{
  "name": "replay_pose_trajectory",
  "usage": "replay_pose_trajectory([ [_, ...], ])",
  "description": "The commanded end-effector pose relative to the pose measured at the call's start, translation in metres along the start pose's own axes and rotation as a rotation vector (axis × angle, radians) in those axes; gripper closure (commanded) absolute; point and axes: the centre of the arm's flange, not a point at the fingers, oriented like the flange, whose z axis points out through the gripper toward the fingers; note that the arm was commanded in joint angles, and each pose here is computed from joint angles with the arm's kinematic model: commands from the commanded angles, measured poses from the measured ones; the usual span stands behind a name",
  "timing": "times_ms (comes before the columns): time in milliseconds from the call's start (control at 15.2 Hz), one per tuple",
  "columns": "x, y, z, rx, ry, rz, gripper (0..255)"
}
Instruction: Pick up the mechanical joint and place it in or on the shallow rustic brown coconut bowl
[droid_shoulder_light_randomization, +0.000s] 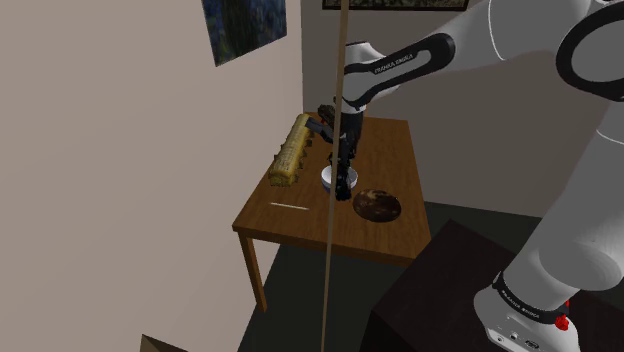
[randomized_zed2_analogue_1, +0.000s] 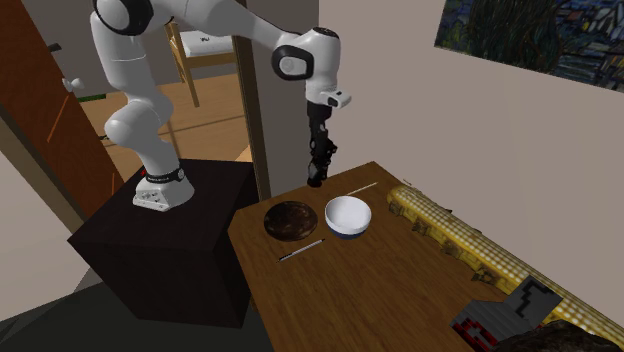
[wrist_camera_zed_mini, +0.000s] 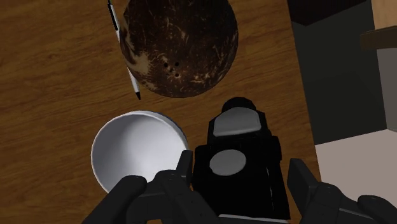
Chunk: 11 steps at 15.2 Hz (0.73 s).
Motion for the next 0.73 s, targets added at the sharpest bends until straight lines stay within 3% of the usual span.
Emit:
replay_pose_trajectory([
  [0, -0.017, 0.009, -0.01, 0.0, 0.0, 0.0, 255],
  [660, -0.124, 0.072, -0.055, 0.0, 0.0, 0.0, 255],
])
